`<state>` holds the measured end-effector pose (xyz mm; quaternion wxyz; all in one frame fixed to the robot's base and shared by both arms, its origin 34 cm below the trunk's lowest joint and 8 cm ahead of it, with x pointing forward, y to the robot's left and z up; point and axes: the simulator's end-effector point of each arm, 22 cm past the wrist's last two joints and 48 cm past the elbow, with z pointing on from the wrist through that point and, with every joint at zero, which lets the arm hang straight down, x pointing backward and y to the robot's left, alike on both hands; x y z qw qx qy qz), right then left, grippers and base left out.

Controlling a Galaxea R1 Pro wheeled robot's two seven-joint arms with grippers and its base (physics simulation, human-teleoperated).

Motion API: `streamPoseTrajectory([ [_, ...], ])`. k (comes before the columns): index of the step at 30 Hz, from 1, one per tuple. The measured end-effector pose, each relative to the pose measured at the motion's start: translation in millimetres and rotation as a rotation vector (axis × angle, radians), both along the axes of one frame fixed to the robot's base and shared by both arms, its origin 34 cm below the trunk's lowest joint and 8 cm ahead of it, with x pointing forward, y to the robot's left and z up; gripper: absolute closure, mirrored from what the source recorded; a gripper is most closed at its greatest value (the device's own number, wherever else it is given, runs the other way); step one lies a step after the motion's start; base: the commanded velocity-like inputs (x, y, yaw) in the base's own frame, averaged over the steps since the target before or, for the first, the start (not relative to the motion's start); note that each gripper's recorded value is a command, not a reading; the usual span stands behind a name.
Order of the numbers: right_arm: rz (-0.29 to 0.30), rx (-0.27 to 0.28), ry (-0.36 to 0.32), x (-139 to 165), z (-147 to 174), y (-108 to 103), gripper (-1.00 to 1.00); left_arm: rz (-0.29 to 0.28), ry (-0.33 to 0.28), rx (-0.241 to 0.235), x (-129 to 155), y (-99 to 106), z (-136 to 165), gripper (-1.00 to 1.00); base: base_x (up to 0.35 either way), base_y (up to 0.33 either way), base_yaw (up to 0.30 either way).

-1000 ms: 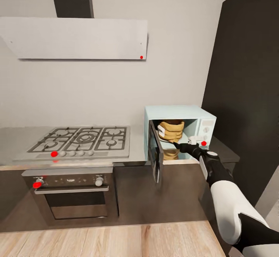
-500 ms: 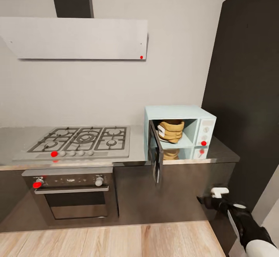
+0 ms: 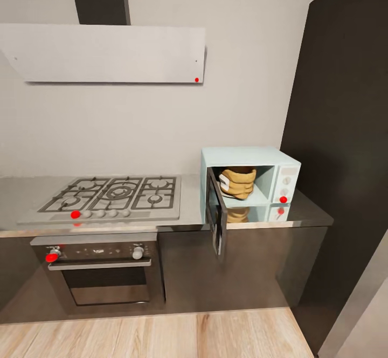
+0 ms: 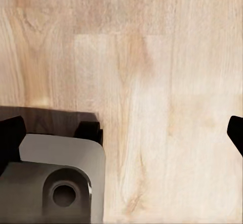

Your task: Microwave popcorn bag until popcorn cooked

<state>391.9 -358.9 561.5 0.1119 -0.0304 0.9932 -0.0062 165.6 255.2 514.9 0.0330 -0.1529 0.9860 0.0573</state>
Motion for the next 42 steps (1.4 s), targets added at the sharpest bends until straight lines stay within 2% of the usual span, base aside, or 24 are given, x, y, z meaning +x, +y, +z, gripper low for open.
streamPoseTrajectory([
  [4, 0.003, -0.003, 0.005, -2.3, -1.1, 1.4, -1.00, 0.001, 0.000, 0.001, 0.0, 0.9, 0.0, -1.00, 0.000, 0.000, 0.005],
  [9, 0.001, -0.008, 0.060, -44.4, -13.6, 1.6, -1.00, 0.004, -0.016, 0.006, 3.3, 1.3, 0.4, -1.00, 0.000, 0.000, 0.195],
  [12, 0.001, -0.008, 0.068, -51.2, -15.4, 1.6, -1.00, 0.006, -0.025, 0.008, 5.0, 1.2, 0.6, -1.00, 0.000, -0.003, 0.267],
  [23, 0.001, -0.014, 0.072, -55.1, -16.4, 0.3, -1.00, 0.004, -0.027, 0.008, 5.4, 0.8, 0.6, -1.00, 0.000, -0.243, 0.045],
  [32, 0.001, -0.014, 0.094, -70.6, -20.0, 0.6, -1.00, -0.011, -0.045, 0.006, 13.6, -1.0, 1.1, -1.00, 0.000, -0.029, 0.000],
  [33, 0.001, -0.014, 0.094, -70.6, -20.0, 0.4, -1.00, -0.014, -0.076, 0.004, 28.9, -2.5, 2.5, -1.00, 0.000, 0.000, 0.000],
  [34, 0.001, -0.014, 0.093, -70.6, -20.0, 0.2, -1.00, -0.017, -0.139, 0.001, 61.3, -3.6, 7.1, -1.00, 0.000, 0.000, 0.000],
  [36, 0.000, -0.015, 0.093, -70.5, -19.8, -0.5, -1.00, -0.016, -0.219, -0.005, 104.2, -3.9, 16.7, -1.00, 0.000, 0.000, 0.000],
  [38, 0.000, -0.015, 0.093, -70.4, -19.8, -0.5, -1.00, -0.023, -0.330, -0.027, 179.0, -6.8, 44.2, -1.00, 0.000, 0.000, 0.000],
  [40, 0.001, -0.015, 0.092, -70.3, -19.8, -0.1, -1.00, -0.034, -0.406, -0.044, 232.5, -7.9, 75.3, -1.00, 0.000, 0.000, 0.000],
  [42, 0.001, -0.014, 0.092, -70.3, -19.9, 0.1, -1.00, -0.051, -0.502, -0.065, 289.8, -11.3, 121.6, -1.00, 0.000, 0.000, 0.000],
])
